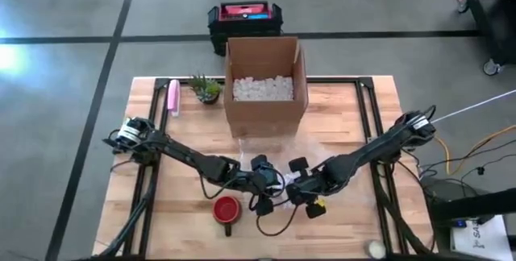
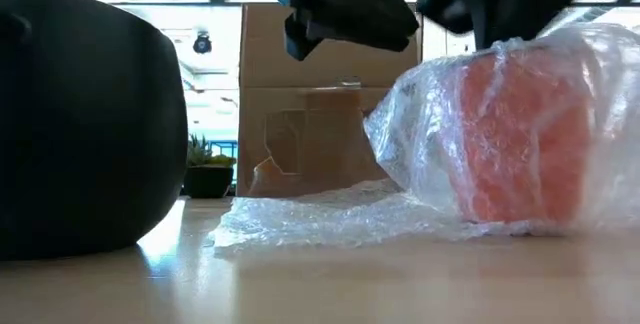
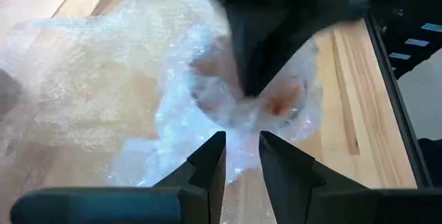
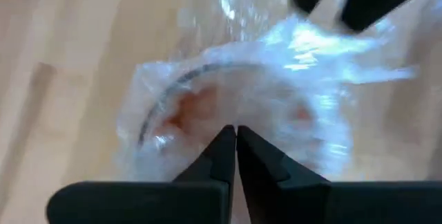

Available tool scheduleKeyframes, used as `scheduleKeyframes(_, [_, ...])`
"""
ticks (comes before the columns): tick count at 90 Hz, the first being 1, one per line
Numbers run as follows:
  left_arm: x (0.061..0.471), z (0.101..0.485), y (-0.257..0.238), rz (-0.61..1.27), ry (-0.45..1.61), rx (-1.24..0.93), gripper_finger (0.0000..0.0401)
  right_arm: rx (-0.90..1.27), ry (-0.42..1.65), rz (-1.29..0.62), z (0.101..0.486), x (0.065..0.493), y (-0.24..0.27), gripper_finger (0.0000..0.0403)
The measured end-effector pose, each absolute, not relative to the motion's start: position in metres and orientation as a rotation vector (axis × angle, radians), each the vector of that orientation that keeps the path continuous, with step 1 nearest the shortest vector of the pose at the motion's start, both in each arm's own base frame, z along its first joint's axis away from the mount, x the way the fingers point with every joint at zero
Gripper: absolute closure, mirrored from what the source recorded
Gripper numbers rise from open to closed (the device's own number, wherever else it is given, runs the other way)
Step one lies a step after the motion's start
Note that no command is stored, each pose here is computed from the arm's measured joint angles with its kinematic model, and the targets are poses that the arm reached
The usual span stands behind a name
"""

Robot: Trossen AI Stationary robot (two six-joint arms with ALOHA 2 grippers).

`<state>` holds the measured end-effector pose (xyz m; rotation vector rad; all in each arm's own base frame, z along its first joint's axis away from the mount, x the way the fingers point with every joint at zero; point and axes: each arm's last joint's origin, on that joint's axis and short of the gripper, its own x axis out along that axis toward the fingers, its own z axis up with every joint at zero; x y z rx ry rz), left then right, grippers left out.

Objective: Wrap mug
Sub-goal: Wrap the orange mug with the bubble wrap on top

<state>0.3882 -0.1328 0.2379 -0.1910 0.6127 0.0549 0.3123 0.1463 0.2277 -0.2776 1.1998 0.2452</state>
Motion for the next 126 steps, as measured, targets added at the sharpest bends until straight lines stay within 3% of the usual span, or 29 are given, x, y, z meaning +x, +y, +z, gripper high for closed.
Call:
scheduleKeyframes(15, [0.388,0.238,-0.133,0.056,0.614,-0.190,0.0326,-0.256,1.138,0.245,0.218,0.322,0.146,0.0400])
scheduleKeyframes(35, [0.387,0.238,-0.133,0.056,0.621,-0.187,0.0326,-0.281,1.240,0.215,0.176,0.322,0.147,0.0400])
scheduleKeyframes(50, [0.387,0.238,-0.133,0.056,0.621,-0.187,0.0326,-0.276,1.276,0.201,0.166,0.321,0.146,0.0400])
scheduleKeyframes(81, [0.387,0.238,-0.133,0.056,0.621,-0.188,0.0326,-0.269,1.285,0.211,0.170,0.318,0.145,0.0400])
scheduleKeyframes(110, [0.388,0.238,-0.133,0.056,0.618,-0.192,0.0326,-0.225,1.175,0.232,0.223,0.310,0.141,0.0401])
scheduleKeyframes(126, [0.387,0.238,-0.133,0.056,0.618,-0.192,0.0326,-0.222,1.227,0.196,0.205,0.308,0.133,0.0401])
